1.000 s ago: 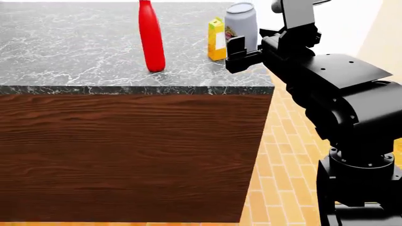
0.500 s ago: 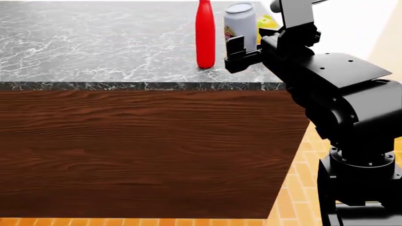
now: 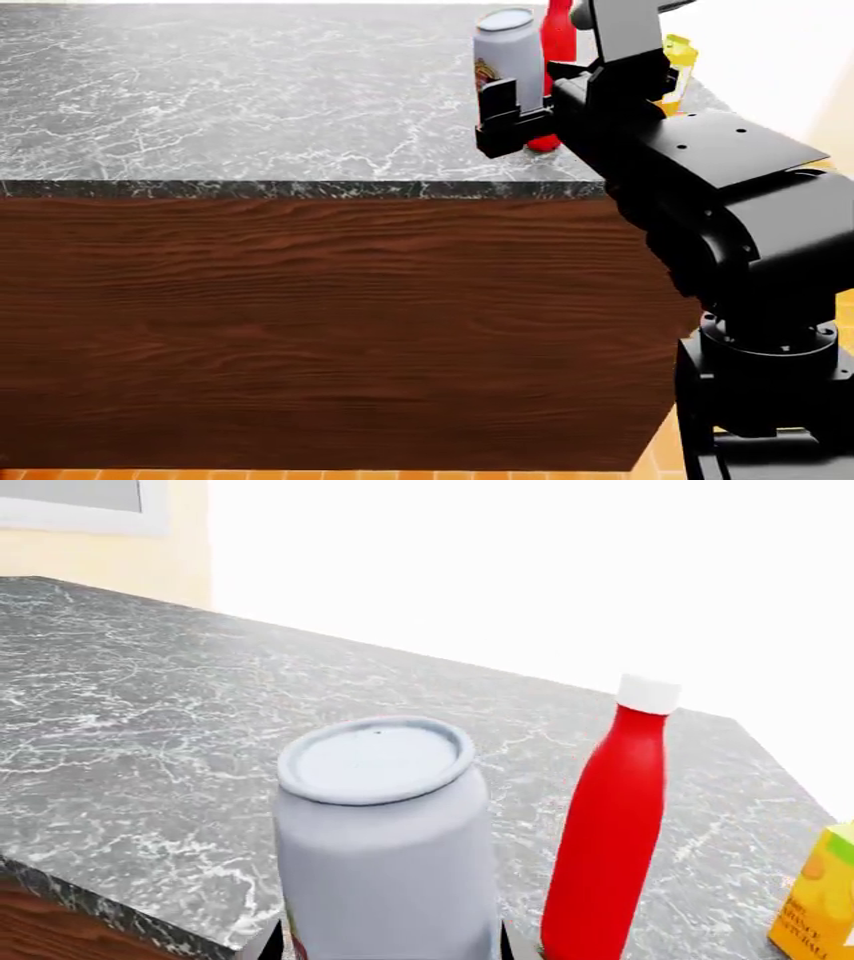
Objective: Move the drinks to the dining counter.
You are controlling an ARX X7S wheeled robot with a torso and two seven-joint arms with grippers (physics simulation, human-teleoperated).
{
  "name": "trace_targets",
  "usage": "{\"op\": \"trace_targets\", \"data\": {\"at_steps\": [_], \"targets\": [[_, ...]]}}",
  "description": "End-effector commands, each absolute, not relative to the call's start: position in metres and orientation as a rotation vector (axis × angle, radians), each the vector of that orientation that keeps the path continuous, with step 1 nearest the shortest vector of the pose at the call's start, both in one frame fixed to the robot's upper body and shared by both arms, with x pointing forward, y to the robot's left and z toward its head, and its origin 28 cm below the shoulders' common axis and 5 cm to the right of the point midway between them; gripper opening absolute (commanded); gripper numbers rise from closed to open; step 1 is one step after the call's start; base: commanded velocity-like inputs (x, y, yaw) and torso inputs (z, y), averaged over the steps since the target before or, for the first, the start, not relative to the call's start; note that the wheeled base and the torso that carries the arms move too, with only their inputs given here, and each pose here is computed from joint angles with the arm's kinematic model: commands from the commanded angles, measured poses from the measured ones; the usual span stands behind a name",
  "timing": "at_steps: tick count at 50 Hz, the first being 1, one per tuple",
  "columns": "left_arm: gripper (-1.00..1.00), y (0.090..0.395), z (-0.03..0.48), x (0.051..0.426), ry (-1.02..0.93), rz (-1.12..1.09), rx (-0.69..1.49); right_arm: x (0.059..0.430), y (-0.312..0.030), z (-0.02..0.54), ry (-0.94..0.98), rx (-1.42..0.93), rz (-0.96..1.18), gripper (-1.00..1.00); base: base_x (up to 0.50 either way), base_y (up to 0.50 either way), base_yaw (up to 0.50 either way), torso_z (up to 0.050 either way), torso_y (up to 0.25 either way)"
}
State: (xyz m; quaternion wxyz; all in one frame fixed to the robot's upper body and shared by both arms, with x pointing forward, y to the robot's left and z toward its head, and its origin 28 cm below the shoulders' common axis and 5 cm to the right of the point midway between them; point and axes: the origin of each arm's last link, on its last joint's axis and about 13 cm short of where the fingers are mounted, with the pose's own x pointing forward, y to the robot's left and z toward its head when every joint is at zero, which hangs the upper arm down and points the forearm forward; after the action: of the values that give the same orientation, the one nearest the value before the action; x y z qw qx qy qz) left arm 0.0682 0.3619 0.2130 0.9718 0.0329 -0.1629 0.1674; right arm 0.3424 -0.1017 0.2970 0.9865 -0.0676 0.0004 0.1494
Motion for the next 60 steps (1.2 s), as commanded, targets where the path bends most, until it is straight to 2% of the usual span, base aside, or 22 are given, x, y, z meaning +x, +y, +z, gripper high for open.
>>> {"op": "trace_targets", "data": {"at_steps": [1,37,41,60], "targets": [[1.0,0.362,0.212,0.069,-0.327,0.337,0.065,0.342,-0.102,0.299,-0.013,-0.151,0.292,-1.0,0.42,0.42,0.0,0.0,0.0],[1.0,0.362,0.211,0.068,-0.325,0.338,0.067,0.347,-0.102,0.293,0.008,-0.133,0.299,-1.0,0.48,0.36,0.0,0.0,0.002],[1.0,0.362,0.21,0.069,-0.322,0.337,0.066,0.352,-0.102,0.289,-0.008,-0.051,0.317,-1.0,0.48,0.3,0.0,0.0,0.003],[1.0,0.363,0.211,0.067,-0.326,0.341,0.066,0.371,-0.091,0.255,0.035,0.09,0.379,-1.0,0.0,0.0,0.0,0.0,0.001]]}}
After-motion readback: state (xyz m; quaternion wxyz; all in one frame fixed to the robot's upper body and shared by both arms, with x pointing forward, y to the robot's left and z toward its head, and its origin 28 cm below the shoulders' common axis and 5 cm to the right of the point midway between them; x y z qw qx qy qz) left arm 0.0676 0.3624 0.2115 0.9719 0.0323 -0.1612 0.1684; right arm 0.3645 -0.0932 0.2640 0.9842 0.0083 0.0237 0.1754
